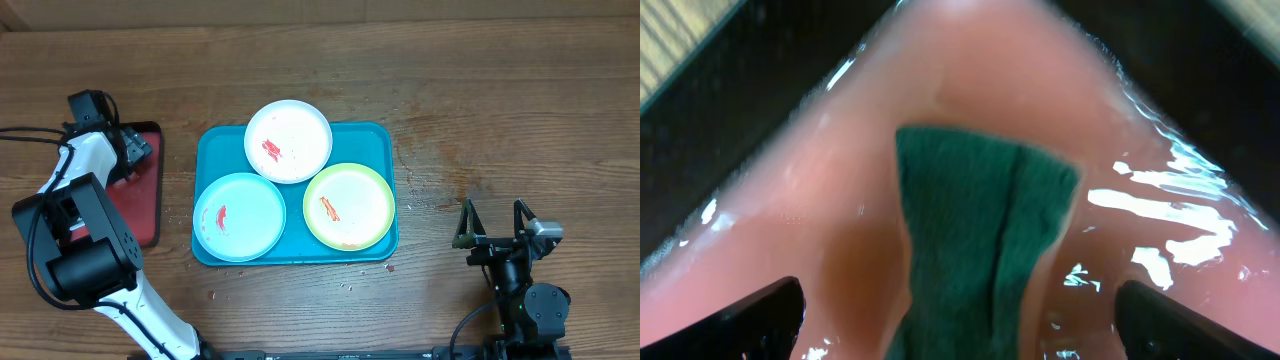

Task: Clean dirty plates on tray and stack at the side
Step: 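Grasp the green sponge in the basin with the left gripper, then lift the sponge out of the soapy water with the left gripper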

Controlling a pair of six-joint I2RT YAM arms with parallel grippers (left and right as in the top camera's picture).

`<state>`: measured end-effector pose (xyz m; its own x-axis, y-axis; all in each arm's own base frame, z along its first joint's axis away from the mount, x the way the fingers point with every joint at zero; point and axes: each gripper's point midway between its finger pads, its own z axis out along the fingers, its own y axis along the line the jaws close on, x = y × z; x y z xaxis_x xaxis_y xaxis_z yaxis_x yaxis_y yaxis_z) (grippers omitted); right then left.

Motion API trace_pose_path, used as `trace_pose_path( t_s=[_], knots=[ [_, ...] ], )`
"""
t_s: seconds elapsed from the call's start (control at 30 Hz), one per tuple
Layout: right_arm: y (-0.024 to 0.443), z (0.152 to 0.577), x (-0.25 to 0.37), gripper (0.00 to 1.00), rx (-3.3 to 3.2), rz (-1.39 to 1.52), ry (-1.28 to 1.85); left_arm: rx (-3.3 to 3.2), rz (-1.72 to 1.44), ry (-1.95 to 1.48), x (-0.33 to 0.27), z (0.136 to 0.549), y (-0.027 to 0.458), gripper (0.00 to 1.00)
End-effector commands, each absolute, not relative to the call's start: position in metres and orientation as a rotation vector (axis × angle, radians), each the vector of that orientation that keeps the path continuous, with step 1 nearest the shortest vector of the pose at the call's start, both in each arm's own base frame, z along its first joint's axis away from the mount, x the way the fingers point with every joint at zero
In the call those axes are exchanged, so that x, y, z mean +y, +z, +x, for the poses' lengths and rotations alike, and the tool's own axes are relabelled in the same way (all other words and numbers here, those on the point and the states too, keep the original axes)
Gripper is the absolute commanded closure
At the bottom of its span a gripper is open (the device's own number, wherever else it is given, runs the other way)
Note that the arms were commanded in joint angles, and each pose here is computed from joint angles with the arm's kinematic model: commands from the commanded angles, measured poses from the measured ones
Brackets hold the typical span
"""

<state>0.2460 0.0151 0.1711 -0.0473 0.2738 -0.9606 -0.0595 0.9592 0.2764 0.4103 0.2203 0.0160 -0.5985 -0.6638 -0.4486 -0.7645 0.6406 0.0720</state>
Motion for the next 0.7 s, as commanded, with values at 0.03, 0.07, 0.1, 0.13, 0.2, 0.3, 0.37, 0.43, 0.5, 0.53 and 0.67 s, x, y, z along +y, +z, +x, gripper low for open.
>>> trace_pose_path(
  t_s=[0.03,0.07,0.1,0.13,0.2,0.3,0.37,0.43,0.5,0.53,0.67],
  knots=[
    [0.170,0.246,0.013,0.00,1.591,0.173,0.259,2.484,-1.108,0.399,0.226,0.409,0.011,0.13],
    [0.170,0.246,0.013,0.00,1.591,0.173,0.259,2.478,-1.106,0.399,0.227,0.411,0.011,0.18],
    [0.170,0.246,0.013,0.00,1.591,0.173,0.259,2.470,-1.104,0.397,0.227,0.412,0.011,0.25],
    [0.170,0.246,0.013,0.00,1.591,0.173,0.259,2.466,-1.104,0.395,0.228,0.414,0.010,0.34],
    [0.170,0.246,0.013,0.00,1.591,0.173,0.259,2.474,-1.095,0.370,0.226,0.417,0.004,0.36],
    [0.170,0.246,0.013,0.00,1.591,0.173,0.259,2.520,-1.080,0.344,0.221,0.416,-0.014,0.22],
    [0.170,0.246,0.013,0.00,1.591,0.173,0.259,2.549,-1.073,0.351,0.220,0.413,-0.025,0.20],
    [0.170,0.246,0.013,0.00,1.591,0.173,0.259,2.574,-1.057,0.356,0.219,0.411,-0.031,0.20],
    [0.170,0.246,0.013,0.00,1.591,0.173,0.259,2.583,-1.049,0.359,0.219,0.410,-0.034,0.30],
    [0.170,0.246,0.013,0.00,1.591,0.173,0.259,2.584,-1.045,0.360,0.219,0.410,-0.034,0.48],
    [0.170,0.246,0.013,0.00,1.591,0.173,0.259,2.588,-1.046,0.360,0.219,0.410,-0.028,0.96]
  ],
)
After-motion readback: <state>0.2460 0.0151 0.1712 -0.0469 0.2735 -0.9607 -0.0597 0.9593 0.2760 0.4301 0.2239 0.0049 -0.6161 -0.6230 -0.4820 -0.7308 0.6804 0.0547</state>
